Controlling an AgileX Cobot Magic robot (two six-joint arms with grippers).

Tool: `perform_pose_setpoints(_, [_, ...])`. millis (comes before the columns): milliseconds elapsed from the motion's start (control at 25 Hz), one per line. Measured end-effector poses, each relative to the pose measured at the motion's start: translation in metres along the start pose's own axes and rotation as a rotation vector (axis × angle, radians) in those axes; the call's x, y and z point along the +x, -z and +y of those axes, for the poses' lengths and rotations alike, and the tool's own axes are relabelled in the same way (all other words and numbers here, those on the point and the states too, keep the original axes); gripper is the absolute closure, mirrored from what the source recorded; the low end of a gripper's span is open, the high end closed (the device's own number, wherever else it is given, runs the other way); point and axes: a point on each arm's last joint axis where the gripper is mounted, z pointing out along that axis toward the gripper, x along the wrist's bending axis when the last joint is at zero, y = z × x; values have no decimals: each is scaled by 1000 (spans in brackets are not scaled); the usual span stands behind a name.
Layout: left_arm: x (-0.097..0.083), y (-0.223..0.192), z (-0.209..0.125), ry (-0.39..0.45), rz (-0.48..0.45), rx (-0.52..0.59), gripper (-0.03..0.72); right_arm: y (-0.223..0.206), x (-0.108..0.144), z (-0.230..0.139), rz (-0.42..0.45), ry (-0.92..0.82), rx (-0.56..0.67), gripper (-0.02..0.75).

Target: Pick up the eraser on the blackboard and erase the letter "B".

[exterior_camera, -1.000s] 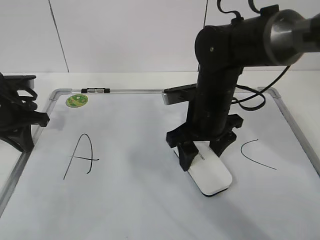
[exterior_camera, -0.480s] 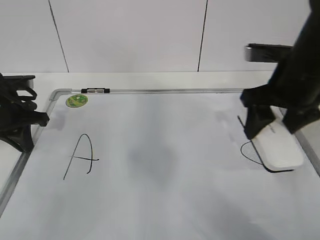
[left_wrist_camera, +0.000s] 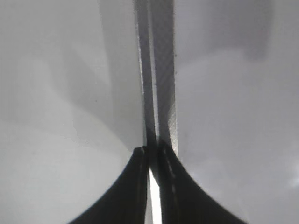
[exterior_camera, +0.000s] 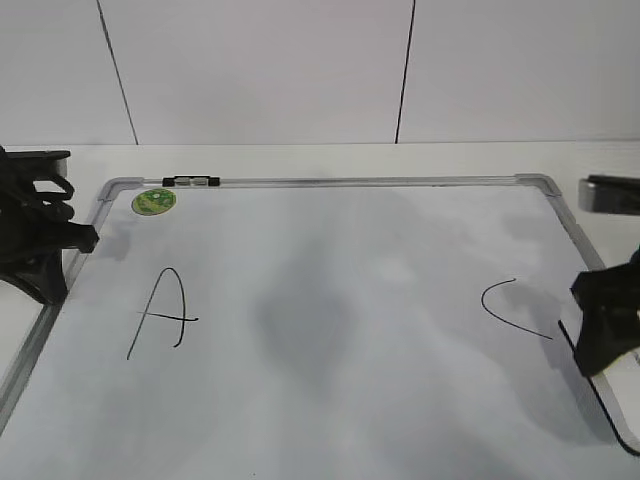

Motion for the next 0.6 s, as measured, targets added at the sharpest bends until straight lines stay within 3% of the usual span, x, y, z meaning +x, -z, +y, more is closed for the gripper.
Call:
perform_pose_setpoints(320, [0,0,0,0,0,0,662,-19,-21,-16,-15,-58,25,205])
perform_pose_setpoints(600, [0,0,0,0,0,0,662,-19,-24,-16,-15,-8,15,205])
